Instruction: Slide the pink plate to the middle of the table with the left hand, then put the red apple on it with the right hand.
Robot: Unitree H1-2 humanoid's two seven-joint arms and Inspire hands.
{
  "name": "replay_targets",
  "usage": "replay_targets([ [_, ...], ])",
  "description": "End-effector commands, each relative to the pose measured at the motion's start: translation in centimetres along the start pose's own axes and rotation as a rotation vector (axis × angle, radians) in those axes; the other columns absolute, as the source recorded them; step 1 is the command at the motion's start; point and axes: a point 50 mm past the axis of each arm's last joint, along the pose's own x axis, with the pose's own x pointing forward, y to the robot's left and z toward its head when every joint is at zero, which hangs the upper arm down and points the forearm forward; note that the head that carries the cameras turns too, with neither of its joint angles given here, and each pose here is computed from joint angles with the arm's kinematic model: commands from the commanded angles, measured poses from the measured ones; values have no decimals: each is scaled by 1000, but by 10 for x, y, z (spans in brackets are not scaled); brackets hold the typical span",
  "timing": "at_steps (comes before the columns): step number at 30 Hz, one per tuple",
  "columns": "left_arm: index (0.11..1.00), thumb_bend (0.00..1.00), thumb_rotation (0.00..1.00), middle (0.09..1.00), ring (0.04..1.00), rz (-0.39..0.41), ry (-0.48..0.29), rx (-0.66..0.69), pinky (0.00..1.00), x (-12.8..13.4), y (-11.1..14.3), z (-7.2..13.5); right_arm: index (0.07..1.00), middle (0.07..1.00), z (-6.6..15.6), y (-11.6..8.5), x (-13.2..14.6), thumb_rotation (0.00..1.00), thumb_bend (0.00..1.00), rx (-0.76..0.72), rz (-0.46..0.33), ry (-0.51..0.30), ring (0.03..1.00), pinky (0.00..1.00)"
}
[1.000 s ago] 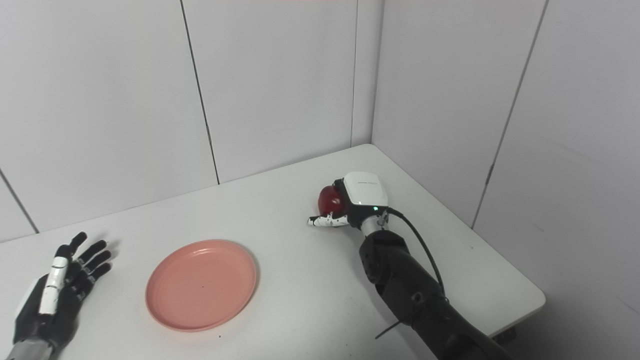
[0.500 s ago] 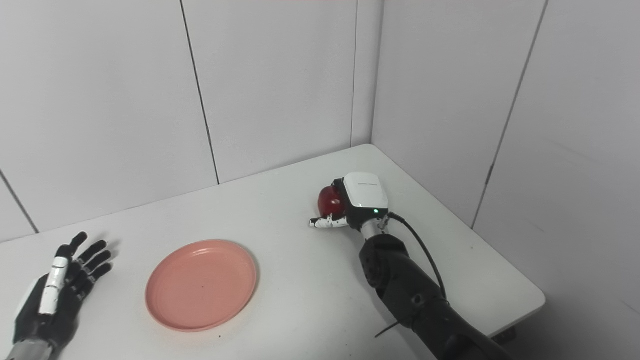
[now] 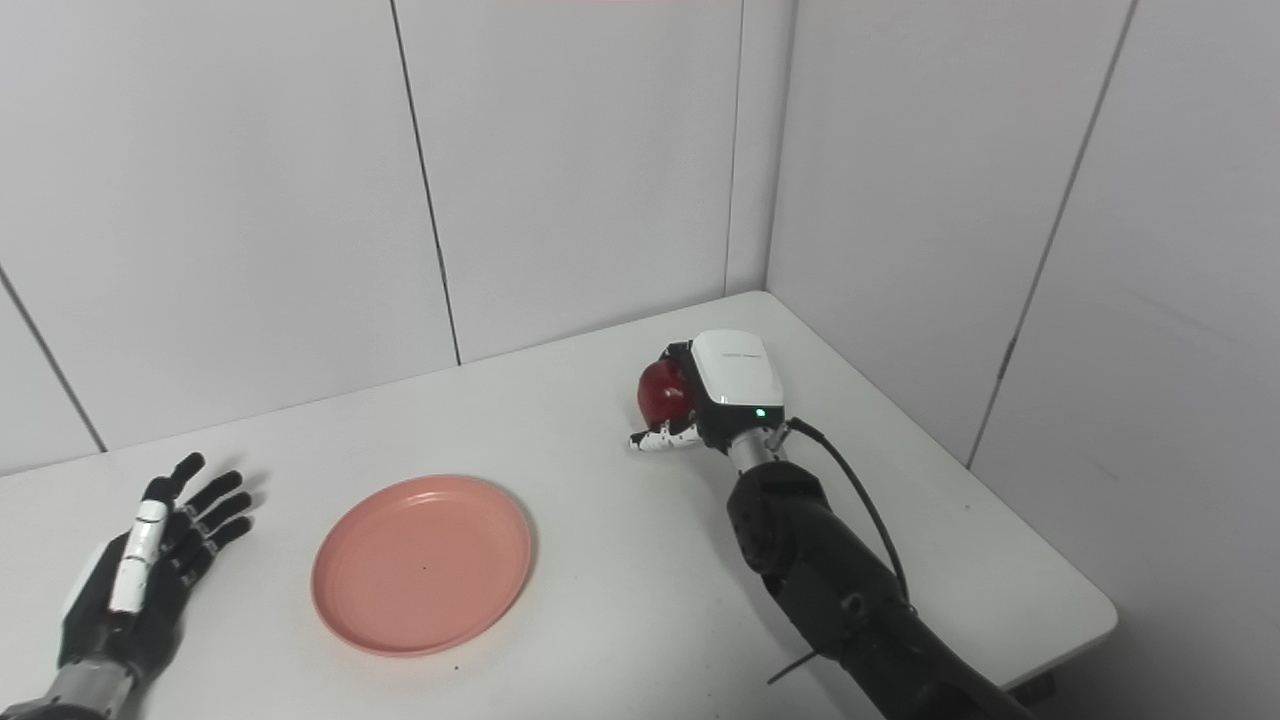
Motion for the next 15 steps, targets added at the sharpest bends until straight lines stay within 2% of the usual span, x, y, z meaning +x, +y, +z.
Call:
replay_targets([
  [1,924,729,860,853,836,14,111,-18,827,-12,-10,-32,481,335,14,-39,23,168,496,21,-105,-103,231,167],
  [8,926,735,856,848,826,17,102,-35,793,-10,-31,-34,479,331,18,-58,22,170,495,49,-116,-170,228,166],
  [10,917,777,853,841,813,24,98,-27,782,-9,-39,-36,480,336,17,-64,21,170,495,46,-121,-183,231,167],
  [15,914,805,848,848,824,40,89,-29,817,-2,-60,-41,485,369,11,-77,21,171,495,37,-129,-221,267,199],
])
